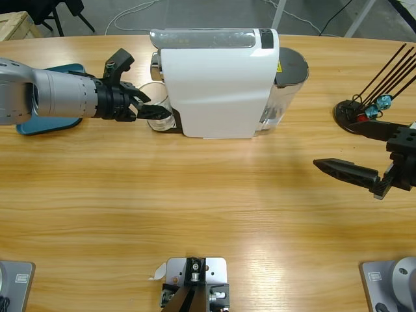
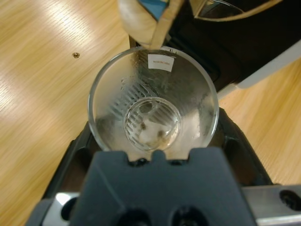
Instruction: Pour coffee
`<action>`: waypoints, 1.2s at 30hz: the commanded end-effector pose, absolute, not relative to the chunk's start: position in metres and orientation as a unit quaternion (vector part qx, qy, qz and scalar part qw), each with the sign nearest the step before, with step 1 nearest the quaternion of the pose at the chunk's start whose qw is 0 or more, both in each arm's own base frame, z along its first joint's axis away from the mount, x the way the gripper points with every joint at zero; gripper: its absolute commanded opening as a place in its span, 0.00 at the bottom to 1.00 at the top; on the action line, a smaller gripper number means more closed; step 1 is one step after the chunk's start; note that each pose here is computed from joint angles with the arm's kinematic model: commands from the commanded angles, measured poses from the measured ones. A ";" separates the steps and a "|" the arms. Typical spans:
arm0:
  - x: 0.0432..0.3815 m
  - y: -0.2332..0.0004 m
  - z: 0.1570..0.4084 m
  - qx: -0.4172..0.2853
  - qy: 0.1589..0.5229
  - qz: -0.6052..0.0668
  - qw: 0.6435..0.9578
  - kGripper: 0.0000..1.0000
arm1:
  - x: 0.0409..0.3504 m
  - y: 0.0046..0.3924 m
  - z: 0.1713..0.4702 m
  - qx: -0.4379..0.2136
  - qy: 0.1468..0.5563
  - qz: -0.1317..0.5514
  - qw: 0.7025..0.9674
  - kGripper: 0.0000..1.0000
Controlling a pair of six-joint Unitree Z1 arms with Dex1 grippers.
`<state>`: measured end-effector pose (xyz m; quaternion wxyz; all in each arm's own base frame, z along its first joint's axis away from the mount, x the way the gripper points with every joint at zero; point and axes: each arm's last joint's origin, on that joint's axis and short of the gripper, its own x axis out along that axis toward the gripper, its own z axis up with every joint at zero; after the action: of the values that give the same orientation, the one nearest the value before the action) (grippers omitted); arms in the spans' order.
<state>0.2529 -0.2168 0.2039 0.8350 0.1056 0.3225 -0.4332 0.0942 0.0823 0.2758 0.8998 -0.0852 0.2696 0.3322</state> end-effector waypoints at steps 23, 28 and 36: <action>0.228 -0.060 0.241 0.056 0.324 -0.147 0.933 0.52 | 0.090 0.081 0.265 -0.081 0.282 0.340 0.893 1.00; 0.246 -0.039 0.226 0.006 0.345 -0.089 0.934 0.52 | 0.090 0.081 0.265 -0.081 0.283 0.340 0.893 1.00; 0.276 -0.020 0.196 -0.027 0.342 -0.049 0.938 0.52 | 0.090 0.081 0.264 -0.079 0.283 0.339 0.894 1.00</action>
<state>0.2574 -0.0306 0.2306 0.9449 -0.0063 0.3190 -0.0734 0.0943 0.0824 0.2756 0.9006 -0.0829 0.2679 0.3320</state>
